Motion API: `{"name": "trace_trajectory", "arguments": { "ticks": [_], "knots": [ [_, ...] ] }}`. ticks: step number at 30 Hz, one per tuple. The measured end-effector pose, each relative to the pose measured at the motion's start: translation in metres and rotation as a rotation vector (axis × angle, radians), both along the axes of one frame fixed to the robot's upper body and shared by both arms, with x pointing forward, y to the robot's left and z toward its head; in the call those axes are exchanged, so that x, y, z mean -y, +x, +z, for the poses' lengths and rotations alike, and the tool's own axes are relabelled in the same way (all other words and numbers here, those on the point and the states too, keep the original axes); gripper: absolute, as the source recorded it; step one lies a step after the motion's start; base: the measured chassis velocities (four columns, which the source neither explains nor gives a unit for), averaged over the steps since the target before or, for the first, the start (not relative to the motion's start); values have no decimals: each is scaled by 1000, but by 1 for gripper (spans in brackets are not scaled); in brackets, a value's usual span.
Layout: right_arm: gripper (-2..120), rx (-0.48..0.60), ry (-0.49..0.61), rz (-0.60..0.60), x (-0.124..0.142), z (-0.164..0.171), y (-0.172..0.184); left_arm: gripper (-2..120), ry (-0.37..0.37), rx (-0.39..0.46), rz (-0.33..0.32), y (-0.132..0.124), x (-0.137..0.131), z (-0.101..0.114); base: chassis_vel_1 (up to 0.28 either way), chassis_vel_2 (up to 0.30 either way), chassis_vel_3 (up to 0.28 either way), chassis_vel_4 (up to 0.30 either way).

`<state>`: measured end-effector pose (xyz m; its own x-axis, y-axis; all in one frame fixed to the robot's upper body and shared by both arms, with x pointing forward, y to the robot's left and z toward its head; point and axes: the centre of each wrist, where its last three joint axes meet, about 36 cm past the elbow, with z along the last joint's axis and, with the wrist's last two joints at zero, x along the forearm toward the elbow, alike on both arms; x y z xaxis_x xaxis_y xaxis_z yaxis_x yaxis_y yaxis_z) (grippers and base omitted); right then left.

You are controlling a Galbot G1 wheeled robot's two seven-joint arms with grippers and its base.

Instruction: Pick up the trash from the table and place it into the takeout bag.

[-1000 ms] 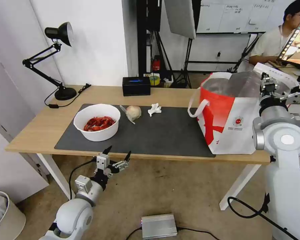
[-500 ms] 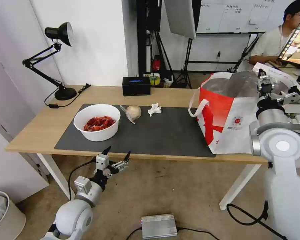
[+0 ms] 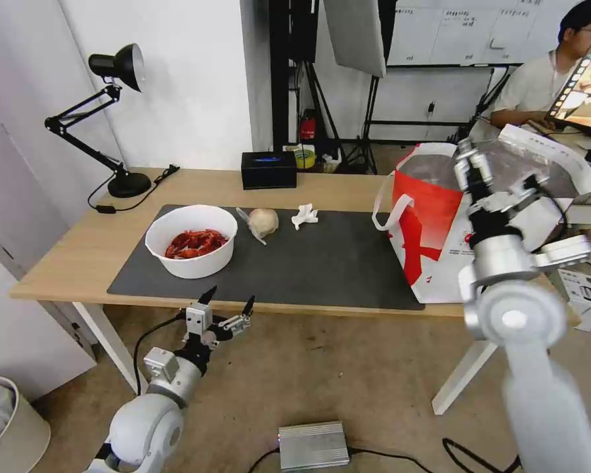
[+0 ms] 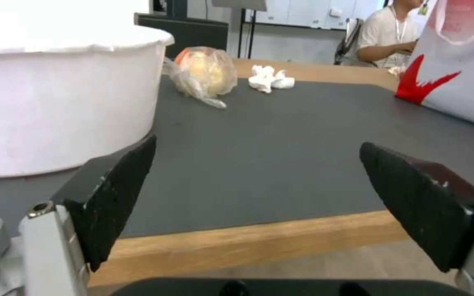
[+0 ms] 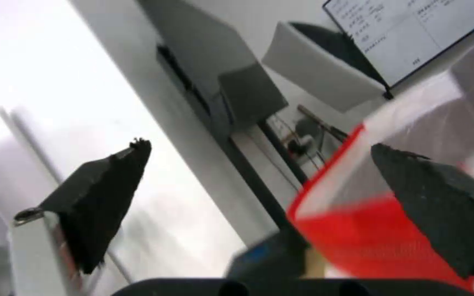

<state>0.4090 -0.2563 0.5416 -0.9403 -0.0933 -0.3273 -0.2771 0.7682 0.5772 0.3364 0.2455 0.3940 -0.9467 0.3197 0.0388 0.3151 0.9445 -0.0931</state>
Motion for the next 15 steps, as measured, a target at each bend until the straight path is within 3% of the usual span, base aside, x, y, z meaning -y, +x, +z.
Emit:
{"name": "trace_trajectory", "arguments": {
  "ticks": [9, 15],
  "knots": [
    [100, -33, -201, 4, -24, -44, -25, 100, -4, 12, 36, 0, -5, -2, 0, 0, 0, 0],
    [100, -55, -258, -18, -30, -67, -39, 100, 6, 14, 46, 0, -10, -2, 0, 0, 0, 0]
  ]
}}
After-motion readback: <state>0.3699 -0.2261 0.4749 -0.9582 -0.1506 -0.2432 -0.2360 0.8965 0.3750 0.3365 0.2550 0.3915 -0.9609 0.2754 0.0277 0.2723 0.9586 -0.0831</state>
